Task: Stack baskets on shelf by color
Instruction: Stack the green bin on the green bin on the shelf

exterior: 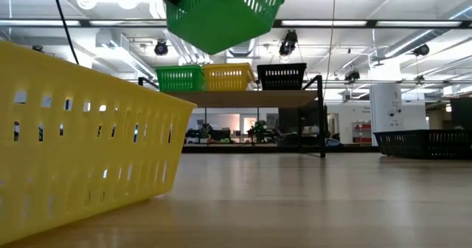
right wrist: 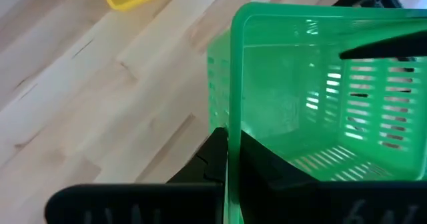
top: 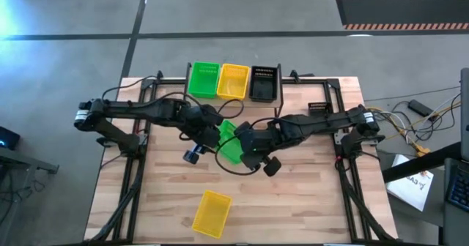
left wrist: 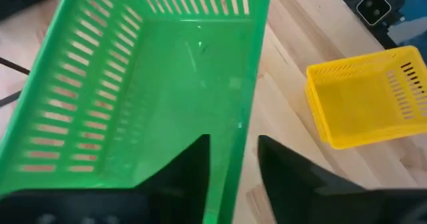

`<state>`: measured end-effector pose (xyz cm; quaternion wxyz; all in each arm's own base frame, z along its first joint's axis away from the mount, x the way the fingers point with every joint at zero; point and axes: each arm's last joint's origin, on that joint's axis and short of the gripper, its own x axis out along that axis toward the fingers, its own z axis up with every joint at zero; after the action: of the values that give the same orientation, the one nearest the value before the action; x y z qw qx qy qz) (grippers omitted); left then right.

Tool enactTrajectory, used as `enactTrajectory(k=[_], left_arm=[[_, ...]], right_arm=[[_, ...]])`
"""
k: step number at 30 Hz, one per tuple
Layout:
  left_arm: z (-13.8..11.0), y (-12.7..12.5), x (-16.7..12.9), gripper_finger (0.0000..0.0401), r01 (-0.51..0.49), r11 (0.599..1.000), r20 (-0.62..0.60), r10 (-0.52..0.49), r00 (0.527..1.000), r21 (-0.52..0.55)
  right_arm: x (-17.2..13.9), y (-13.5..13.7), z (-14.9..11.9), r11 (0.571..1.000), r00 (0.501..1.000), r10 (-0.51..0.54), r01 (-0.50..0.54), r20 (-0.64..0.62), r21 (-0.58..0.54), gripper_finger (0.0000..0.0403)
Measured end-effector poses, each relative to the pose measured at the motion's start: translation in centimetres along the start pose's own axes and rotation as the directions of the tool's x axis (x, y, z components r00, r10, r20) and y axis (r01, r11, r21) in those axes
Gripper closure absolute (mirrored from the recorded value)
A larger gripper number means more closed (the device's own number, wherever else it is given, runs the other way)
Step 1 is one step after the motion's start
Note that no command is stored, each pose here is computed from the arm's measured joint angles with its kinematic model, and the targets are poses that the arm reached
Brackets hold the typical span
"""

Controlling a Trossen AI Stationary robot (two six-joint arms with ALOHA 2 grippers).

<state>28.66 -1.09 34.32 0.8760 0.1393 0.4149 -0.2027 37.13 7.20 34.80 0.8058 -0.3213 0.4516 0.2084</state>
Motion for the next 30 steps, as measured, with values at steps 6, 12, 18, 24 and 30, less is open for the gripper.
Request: enactTrajectory(k=[6, 12, 18, 24, 30], left_arm=[[-0.4, -0.3, -0.2, 0.0390, 0.025, 1.000, -0.030, -0.026, 0.999, -0.011], [-0.9, -0.6, -0.2, 0.0400, 0.060, 0.991, -0.078, -0.069, 0.994, -0.119], [-0.6, -0.6, -0.8, 0.0401, 0.019, 0.920, -0.061, -0.046, 0.997, -0.391], [0.6, -0.7, -3.7, 0.0401, -0.120, 0.811, -0.024, 0.130, 0.991, -0.573], [1.4, 0.8, -9.1, 0.0401, -0.300, 0.556, -0.041, 0.429, 0.902, -0.775]], right_arm=[[1.1, -0.1, 0.1, 0.997, 0.999, -0.035, 0.035, 0.003, -0.063, 0.0387], [0.5, -1.3, 0.8, 0.982, 0.989, -0.128, 0.137, 0.077, -0.131, 0.0329], [-3.2, -2.5, 1.4, 0.954, 0.958, -0.254, 0.271, 0.134, -0.125, 0.0258], [-6.7, -2.4, 0.2, 0.956, 0.947, -0.292, 0.293, 0.135, 0.010, 0.0237], [-9.5, -1.9, -2.6, 0.867, 0.933, -0.358, 0.342, -0.025, 0.361, 0.0240]])
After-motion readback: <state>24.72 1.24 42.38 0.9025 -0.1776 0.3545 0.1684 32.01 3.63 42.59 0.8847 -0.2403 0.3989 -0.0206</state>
